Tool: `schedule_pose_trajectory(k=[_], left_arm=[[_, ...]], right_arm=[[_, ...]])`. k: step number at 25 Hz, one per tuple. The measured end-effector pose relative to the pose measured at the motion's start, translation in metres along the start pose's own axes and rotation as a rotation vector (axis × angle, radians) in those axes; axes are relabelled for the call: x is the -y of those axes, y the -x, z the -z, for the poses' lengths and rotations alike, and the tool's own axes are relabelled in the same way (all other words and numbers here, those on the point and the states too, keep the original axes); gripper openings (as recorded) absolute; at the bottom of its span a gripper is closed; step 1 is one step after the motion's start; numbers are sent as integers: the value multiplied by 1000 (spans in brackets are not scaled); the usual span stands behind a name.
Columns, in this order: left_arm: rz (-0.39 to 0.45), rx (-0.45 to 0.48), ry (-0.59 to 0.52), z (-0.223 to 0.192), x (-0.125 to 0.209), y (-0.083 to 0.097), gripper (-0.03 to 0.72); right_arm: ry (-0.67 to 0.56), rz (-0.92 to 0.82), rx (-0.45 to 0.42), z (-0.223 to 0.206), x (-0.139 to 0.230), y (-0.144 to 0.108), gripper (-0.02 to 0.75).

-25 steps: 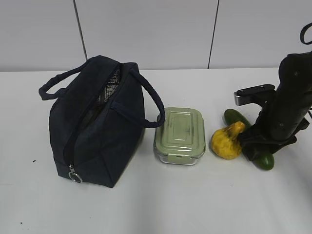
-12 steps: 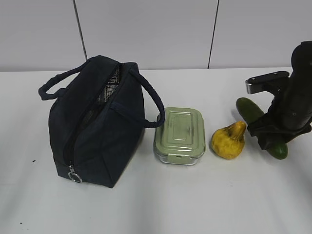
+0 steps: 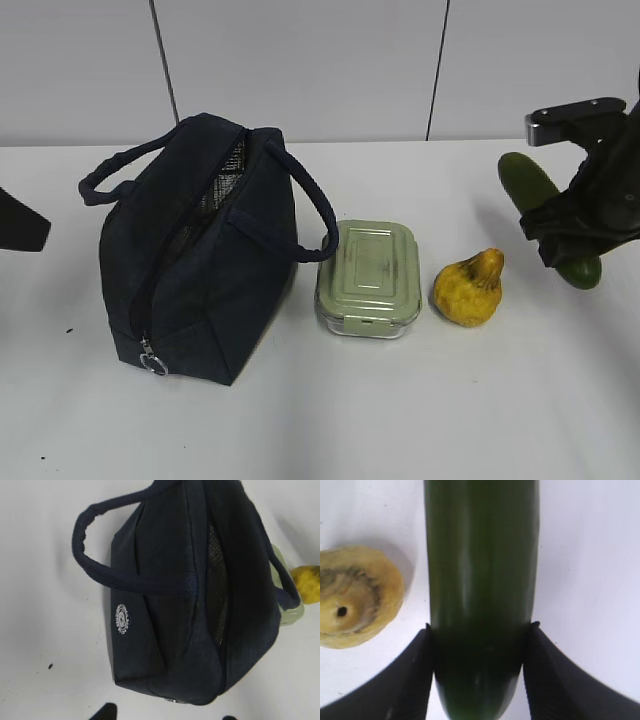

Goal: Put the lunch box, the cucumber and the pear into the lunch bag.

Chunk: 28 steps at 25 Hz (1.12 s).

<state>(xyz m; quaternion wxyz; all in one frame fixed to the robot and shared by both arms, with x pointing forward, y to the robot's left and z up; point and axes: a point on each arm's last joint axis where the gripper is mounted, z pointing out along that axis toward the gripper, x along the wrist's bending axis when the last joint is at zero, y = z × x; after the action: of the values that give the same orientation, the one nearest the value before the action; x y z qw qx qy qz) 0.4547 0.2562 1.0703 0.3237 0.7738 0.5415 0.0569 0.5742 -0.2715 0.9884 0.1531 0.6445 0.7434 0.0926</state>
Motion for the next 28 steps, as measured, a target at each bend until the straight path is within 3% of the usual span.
schedule_pose_trajectory(k=[7,14,17,19,21,28], left_arm=[[-65,68,-7,-29,-27,5,383],[-53,69,-65,-68,-34,-2,354],[-53,78,-89,-81,-37,-2,225],[-58,90,-101,-87,-39,0,76],[-62,94,-104,-91,-40,2,8],[-46,101,-73,-93,-44,5,-16]], right_arm=[[103,-11,3,32,-4,3,380],[222,-17,-49,71,-11,1,380],[255,2,-147,84,-13,-7,380],[267,23,-240,91,-15,-18,380],[278,72,-327,98,-17,-34,380],[359,149,-659,129,-17,-118,380]])
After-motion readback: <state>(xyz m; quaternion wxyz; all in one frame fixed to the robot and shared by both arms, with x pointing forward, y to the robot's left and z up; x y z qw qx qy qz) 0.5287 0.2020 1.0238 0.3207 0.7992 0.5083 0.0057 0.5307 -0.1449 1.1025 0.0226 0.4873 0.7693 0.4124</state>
